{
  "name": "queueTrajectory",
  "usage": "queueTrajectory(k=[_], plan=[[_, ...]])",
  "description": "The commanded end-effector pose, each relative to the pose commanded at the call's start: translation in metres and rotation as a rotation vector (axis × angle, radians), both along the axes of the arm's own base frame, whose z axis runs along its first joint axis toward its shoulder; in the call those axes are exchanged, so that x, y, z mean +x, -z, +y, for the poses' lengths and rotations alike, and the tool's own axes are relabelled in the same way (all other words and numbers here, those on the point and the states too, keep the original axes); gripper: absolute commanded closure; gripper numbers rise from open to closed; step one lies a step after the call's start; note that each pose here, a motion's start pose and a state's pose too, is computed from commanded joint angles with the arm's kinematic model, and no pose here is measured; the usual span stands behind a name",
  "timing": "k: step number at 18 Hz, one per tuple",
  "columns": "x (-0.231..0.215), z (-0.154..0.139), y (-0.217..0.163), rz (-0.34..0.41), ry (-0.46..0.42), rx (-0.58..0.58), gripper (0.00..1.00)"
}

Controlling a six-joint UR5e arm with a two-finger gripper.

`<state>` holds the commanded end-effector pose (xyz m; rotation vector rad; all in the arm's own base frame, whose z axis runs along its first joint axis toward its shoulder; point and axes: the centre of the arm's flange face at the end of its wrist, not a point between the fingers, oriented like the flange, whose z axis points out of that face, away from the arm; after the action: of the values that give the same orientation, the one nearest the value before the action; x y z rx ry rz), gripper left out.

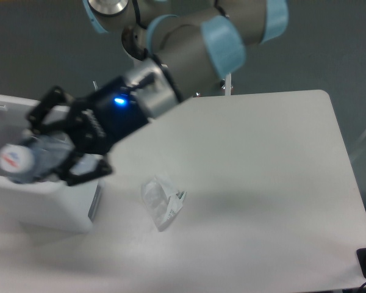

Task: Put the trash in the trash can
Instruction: 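Lift the bottle and carry it over the white trash bin, then open the gripper to drop the bottle into the bin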

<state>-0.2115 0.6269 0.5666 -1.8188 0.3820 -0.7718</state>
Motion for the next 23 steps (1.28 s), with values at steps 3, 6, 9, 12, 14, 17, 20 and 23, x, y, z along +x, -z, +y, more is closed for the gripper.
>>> queueTrajectory(k=[3,6,9,12,14,17,20,23], plan=[[0.018,-0.006,0.006,-0.001,0.017,-0.01,0.55],[0.025,-0.014,0.024,0.002,0.025,-0.015,0.49],[0.029,-0.014,0.045,0.031,0.037,-0.014,0.28],[0.03,-0.016,0.058,0.039,0.046,-0.01,0.05],[0.033,-0.017,0.054,0.041,0.049,-0.007,0.0],[0.035,-0.019,0.052,0.038,0.049,-0.01,0.0],[-0.019,-0.037,0.058,0.008,-0.048,-0.042,0.0],[-0.096,-0.067,0.068,-0.111,-0.206,-0.135,0.0]])
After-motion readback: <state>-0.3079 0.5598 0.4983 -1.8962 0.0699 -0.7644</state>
